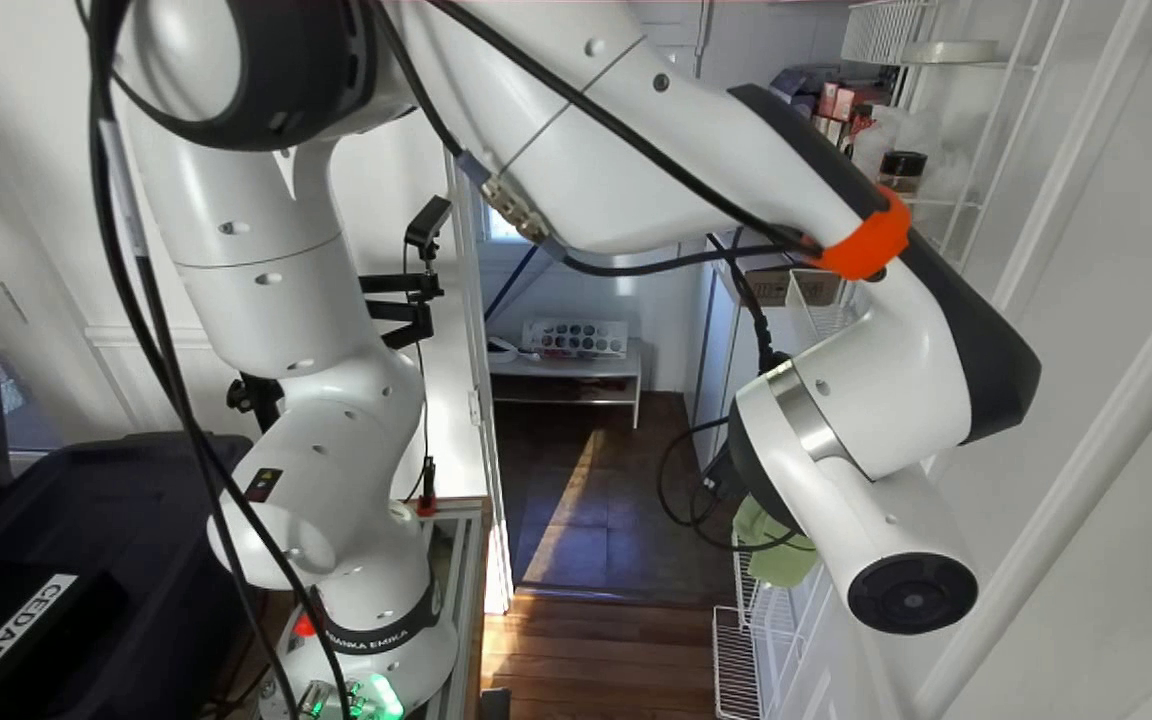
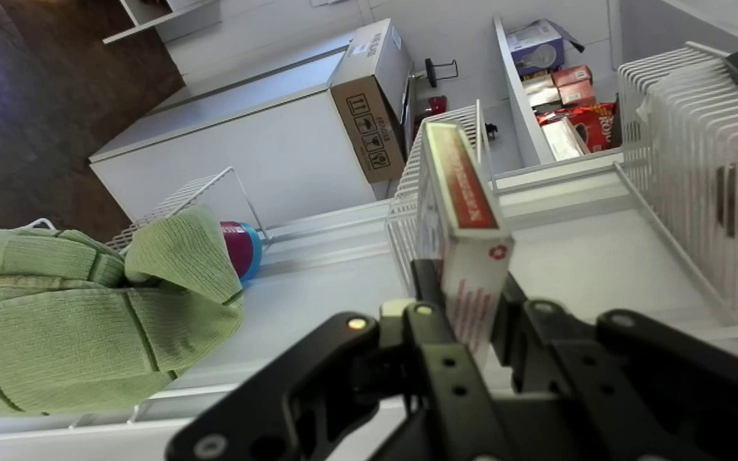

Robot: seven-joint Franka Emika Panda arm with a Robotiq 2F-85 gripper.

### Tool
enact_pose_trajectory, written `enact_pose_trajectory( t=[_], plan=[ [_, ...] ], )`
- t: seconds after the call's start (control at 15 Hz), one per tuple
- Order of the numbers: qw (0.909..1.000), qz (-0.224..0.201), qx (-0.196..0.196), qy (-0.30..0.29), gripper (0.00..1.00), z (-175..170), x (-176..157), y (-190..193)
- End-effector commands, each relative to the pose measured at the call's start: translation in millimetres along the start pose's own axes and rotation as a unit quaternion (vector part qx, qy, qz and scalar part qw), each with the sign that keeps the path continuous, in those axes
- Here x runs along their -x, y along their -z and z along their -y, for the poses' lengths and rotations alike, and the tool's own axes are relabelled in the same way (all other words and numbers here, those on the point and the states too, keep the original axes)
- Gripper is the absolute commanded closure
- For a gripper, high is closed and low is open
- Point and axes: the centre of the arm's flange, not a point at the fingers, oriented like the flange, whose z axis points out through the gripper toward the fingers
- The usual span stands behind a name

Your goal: Take the book off of the top shelf and place it on the empty shelf

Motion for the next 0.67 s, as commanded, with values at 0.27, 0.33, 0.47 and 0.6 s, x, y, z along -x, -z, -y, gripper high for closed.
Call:
enact_pose_trajectory(
  t=[0.27, 0.33, 0.47, 0.6],
  plan=[
    [0.9982, -0.009, -0.032, 0.049, 0.95, -20, -13, -25],
    [0.9974, -0.009, -0.037, 0.06, 0.95, -21, -15, -26],
    [0.9954, -0.009, -0.05, 0.082, 0.95, -21, -17, -28],
    [0.9931, -0.004, -0.058, 0.102, 0.95, -20, -20, -31]
  ],
)
